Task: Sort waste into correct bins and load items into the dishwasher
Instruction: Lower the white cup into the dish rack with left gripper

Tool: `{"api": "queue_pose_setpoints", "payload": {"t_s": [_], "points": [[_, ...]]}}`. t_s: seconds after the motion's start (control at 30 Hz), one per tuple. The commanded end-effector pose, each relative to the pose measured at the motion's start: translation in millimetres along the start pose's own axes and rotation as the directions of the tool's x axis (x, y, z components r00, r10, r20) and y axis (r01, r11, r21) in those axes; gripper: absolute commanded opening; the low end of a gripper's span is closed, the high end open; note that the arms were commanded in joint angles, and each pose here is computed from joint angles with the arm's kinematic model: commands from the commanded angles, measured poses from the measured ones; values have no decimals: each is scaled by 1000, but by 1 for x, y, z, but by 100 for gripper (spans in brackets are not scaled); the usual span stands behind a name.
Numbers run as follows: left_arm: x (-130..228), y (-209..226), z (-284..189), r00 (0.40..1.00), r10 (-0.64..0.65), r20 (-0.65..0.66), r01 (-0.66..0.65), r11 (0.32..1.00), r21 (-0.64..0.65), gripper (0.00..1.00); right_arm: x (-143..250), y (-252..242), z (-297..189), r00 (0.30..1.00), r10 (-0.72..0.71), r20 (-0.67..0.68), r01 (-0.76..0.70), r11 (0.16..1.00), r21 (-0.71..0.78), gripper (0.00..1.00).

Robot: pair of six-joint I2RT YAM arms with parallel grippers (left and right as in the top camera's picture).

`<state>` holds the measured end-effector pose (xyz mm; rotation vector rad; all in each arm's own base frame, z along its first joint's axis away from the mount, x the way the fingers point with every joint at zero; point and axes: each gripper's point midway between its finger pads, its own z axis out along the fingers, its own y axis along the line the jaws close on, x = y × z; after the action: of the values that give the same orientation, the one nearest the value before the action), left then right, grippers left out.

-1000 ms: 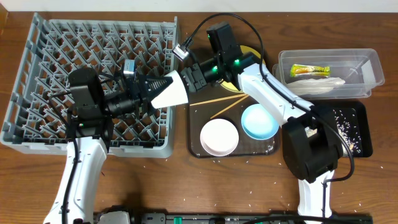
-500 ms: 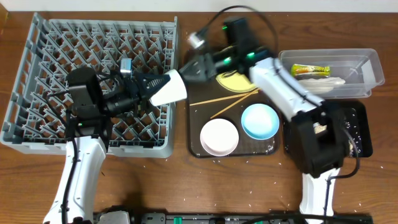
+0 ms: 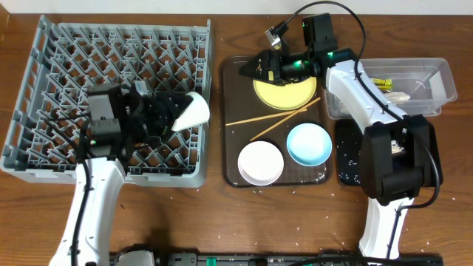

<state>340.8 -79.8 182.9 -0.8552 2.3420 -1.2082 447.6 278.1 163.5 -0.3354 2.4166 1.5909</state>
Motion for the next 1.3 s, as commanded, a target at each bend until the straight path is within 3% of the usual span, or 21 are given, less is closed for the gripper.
{"api": "queue_pose_setpoints", "payload": {"t_s": [0.0,0.2,0.37,0.53,0.8,1.2,1.27], "points": [[-31,-30,-27,954,251,162,-225,961,-160,46,-4,3,-6,995,-95,27,92,991,97,88],[-27,-41,-65,895,402,195,-281,846,-453,46,1,2,-27,986,-163,33,142,931,335,97],[-13,-23,-61,889,439,132,-295,768,-569,46,9,-3,-46,985,-172,21,139,859,493,97],[2,1,-42,912,410,10,-309,703,-640,46,20,-6,-48,988,-151,-15,137,846,515,92],[19,60,-16,954,247,-171,-286,575,-766,46,28,-12,-51,991,-126,-36,125,832,540,89],[24,97,2,960,135,-244,-278,481,-832,47,28,-12,-51,992,-123,-38,124,832,541,90],[24,100,4,960,127,-249,-279,474,-835,52,29,-12,-51,992,-122,-38,124,832,541,90]]}}
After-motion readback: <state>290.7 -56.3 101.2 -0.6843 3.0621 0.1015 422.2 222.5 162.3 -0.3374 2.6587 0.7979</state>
